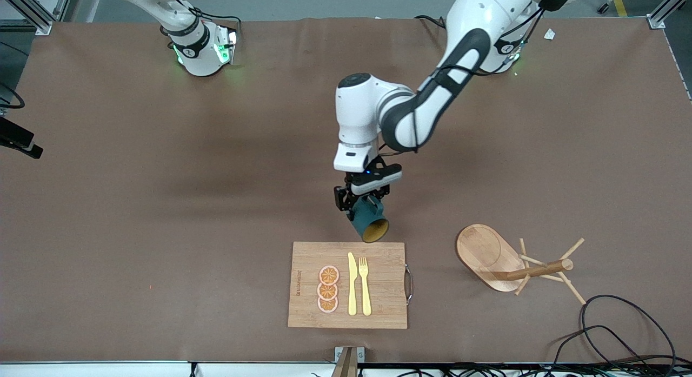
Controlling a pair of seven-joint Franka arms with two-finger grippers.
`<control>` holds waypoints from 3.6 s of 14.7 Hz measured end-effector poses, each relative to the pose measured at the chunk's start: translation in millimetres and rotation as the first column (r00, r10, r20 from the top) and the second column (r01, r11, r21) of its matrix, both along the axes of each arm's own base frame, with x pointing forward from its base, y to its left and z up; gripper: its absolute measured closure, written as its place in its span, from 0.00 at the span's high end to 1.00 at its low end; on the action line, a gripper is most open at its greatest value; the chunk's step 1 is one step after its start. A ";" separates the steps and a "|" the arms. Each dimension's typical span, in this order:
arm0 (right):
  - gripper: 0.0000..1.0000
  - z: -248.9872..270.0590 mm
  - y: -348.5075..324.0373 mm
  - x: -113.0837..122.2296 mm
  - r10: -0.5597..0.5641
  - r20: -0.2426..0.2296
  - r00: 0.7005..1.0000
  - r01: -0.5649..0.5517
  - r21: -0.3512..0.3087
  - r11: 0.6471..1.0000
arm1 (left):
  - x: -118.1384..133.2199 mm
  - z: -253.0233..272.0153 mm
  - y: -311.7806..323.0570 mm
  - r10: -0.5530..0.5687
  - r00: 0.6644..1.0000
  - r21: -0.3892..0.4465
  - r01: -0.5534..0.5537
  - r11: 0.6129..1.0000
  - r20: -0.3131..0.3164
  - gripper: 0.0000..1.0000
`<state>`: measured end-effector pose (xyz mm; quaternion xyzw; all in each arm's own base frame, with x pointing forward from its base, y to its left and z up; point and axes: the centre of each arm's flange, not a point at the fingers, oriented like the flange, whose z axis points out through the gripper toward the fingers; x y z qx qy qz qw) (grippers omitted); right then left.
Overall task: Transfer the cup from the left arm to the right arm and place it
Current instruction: 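Lift the teal mug off the stand with the left gripper, then set the teal mug upright on the table and open the left gripper, then raise the left gripper away while the right gripper reaches the mug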
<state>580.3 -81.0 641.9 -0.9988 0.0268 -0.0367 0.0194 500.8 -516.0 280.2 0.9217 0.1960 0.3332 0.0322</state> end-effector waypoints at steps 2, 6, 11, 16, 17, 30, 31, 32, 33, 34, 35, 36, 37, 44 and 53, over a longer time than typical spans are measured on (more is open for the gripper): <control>1.00 0.0 0.0 0.0 0.000 0.000 1.000 0.000 0.000 1.000 | -20.4 -21.2 -19.8 -0.027 0.997 0.056 0.024 0.998 0.070 0.83; 1.00 -0.1 -0.1 0.0 0.000 0.000 1.000 0.000 0.000 1.000 | -64.2 -73.0 -50.9 -0.127 0.962 0.182 0.084 0.980 0.240 0.83; 1.00 -0.2 -0.3 0.0 -0.001 0.000 1.000 0.001 0.000 1.000 | -110.7 -140.6 -68.8 -0.243 0.888 0.313 0.120 0.942 0.390 0.83; 1.00 -0.5 -0.3 0.0 -0.001 -0.001 1.000 0.001 0.000 1.000 | -139.4 -201.2 -69.7 -0.326 0.756 0.353 0.134 0.926 0.569 0.83; 1.00 -0.5 -0.3 0.0 -0.001 -0.001 1.000 0.001 0.000 1.000 | -138.6 -213.8 -64.4 -0.326 0.740 0.353 0.128 0.927 0.589 0.83; 1.00 -8.1 18.6 5.2 -0.005 -0.007 1.000 0.005 0.016 1.000 | -276.3 -143.7 -125.1 0.027 0.925 0.207 -0.114 0.972 0.379 1.00; 1.00 -13.2 29.9 8.8 -0.021 -0.011 1.000 0.021 0.020 1.000 | -283.0 -123.7 -127.8 0.071 0.936 0.205 -0.149 0.967 0.345 1.00; 1.00 -20.0 44.1 13.2 -0.031 -0.013 0.999 0.031 0.022 0.999 | -285.9 -101.9 -129.8 0.107 0.944 0.204 -0.177 0.963 0.312 1.00; 1.00 -27.8 58.9 17.6 -0.040 -0.012 0.999 0.040 0.024 0.999 | -285.7 -79.0 -130.9 0.138 0.952 0.206 -0.197 0.959 0.272 1.00; 1.00 -35.3 72.3 21.1 -0.050 -0.012 0.999 0.051 0.025 0.998 | -283.4 -55.2 -131.1 0.164 0.960 0.209 -0.212 0.955 0.229 1.00; 1.00 -42.3 83.6 23.7 -0.059 -0.015 0.998 0.060 0.026 0.998 | -278.3 -29.1 -130.0 0.188 0.964 0.210 -0.226 0.951 0.185 1.00; 1.00 -48.2 93.3 25.8 -0.070 -0.020 0.997 0.071 0.026 0.997 | -270.6 -1.9 -127.2 0.215 0.966 0.207 -0.241 0.948 0.142 1.00; 1.00 -53.5 102.7 28.0 -0.083 -0.023 0.996 0.083 0.027 0.996 | -258.5 28.3 -121.7 0.244 0.965 0.201 -0.259 0.945 0.096 1.00; 1.00 -95.9 216.8 32.7 -0.167 -0.051 0.985 0.170 0.063 0.983 | -120.1 201.3 -12.6 0.316 0.929 0.200 -0.278 0.940 -0.192 1.00; 1.00 -213.6 422.4 -24.4 -0.422 -0.039 0.906 0.424 0.038 0.905 | 68.8 246.6 235.7 0.312 0.851 0.322 -0.181 0.929 -0.423 1.00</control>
